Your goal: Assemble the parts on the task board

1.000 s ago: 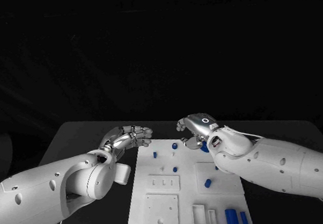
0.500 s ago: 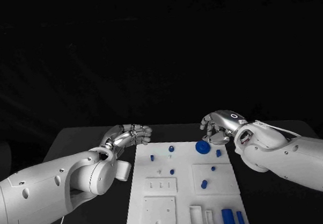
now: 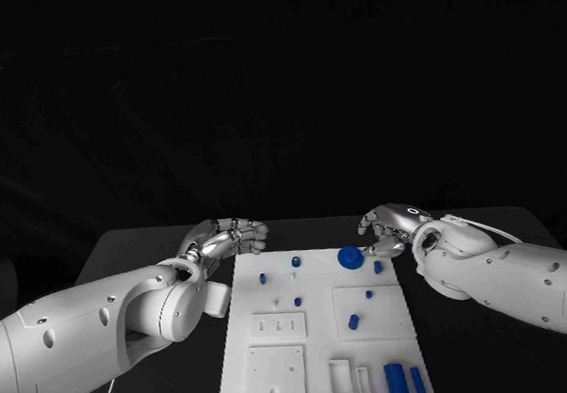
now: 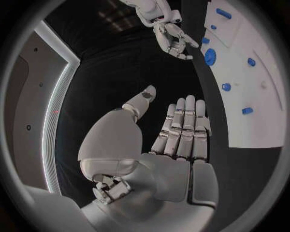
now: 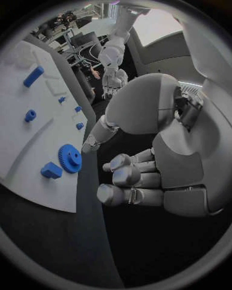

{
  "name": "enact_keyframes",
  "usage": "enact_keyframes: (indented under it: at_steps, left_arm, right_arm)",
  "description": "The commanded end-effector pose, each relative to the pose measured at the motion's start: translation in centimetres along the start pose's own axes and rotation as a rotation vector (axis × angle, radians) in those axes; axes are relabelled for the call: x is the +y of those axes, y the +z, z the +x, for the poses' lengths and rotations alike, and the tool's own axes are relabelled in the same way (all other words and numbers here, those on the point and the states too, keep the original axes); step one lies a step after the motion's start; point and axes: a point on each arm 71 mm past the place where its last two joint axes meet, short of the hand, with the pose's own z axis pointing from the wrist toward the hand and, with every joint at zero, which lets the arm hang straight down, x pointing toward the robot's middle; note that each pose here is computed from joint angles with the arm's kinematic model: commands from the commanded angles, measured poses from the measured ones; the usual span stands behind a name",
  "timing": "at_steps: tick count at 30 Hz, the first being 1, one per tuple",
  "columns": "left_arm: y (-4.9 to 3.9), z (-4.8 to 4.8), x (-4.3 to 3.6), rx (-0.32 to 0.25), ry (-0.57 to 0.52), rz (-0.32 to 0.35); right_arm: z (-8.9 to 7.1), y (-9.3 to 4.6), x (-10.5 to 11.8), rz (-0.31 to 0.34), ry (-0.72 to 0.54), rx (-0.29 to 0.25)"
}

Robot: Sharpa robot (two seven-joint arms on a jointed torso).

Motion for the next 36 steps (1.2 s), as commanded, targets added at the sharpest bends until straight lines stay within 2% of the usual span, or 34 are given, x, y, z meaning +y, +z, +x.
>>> enact_keyframes:
  at_steps: [1, 8, 28, 36]
  left_arm:
    - [0.04, 0.38, -0.04, 0.024, -0.002, 0.013]
    - [0.07, 0.56, -0.01, 0.029, -0.003, 0.012]
    - [0.07, 0.8, -0.05, 0.035, -0.005, 0.013]
    - [0.04, 0.88, -0.06, 0.039, -0.006, 0.012]
  right_arm:
    - [1.1, 0.2, 0.2, -0.007, 0.017, 0.061]
    - [2.1, 0.5, 0.3, 0.003, 0.022, 0.078]
    - [2.4, 1.2, 0.7, 0.004, -0.001, 0.074]
    - [2.7, 1.6, 0.6, 0.013, -0.021, 0.087]
